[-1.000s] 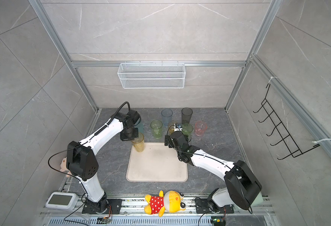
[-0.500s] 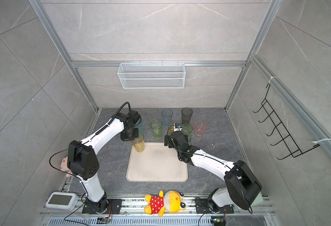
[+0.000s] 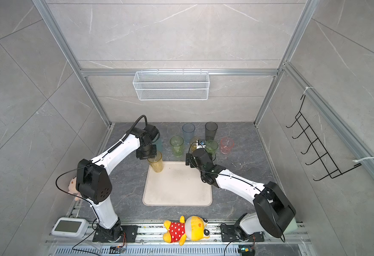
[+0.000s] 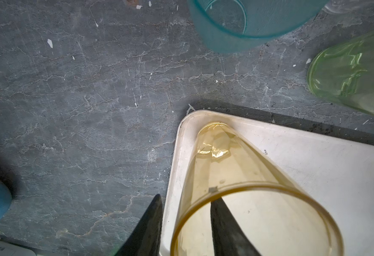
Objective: Place the glasses into the tray
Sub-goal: Place the glass on the tray.
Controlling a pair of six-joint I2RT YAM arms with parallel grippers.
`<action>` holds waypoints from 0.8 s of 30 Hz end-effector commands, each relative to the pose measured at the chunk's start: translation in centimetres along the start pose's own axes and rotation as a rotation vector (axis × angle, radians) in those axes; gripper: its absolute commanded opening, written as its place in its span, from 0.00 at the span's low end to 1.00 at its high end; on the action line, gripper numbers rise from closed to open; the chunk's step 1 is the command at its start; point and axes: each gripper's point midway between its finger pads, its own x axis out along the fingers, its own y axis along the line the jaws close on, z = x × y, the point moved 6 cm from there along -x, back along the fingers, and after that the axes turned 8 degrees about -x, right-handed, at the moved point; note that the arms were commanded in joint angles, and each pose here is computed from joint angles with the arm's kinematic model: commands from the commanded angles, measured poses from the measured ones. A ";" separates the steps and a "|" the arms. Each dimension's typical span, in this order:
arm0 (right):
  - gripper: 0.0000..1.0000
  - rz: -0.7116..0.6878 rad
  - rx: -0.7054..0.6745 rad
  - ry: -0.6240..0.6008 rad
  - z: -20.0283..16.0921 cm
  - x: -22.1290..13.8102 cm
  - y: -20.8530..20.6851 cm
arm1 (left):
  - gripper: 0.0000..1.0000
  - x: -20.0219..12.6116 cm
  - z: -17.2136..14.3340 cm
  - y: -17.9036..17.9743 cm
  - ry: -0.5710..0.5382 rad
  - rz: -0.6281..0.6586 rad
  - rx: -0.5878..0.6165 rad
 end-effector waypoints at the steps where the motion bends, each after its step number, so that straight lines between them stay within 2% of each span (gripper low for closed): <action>1: 1.00 0.003 0.006 -0.007 0.5 0.0 0.0 | 0.41 -1.9 0.0 0.2 -0.031 -0.049 -0.022; 7: 1.00 0.007 0.007 -0.015 0.6 -0.2 0.0 | 0.42 -4.2 0.5 0.7 -0.102 -0.075 -0.037; 18: 1.00 0.009 0.006 -0.018 0.7 -0.3 0.0 | 0.52 -8.6 3.3 0.6 -0.232 -0.093 -0.018; 24: 1.00 0.010 0.006 -0.018 0.7 -0.3 0.0 | 0.52 -10.1 4.7 0.4 -0.283 -0.112 -0.025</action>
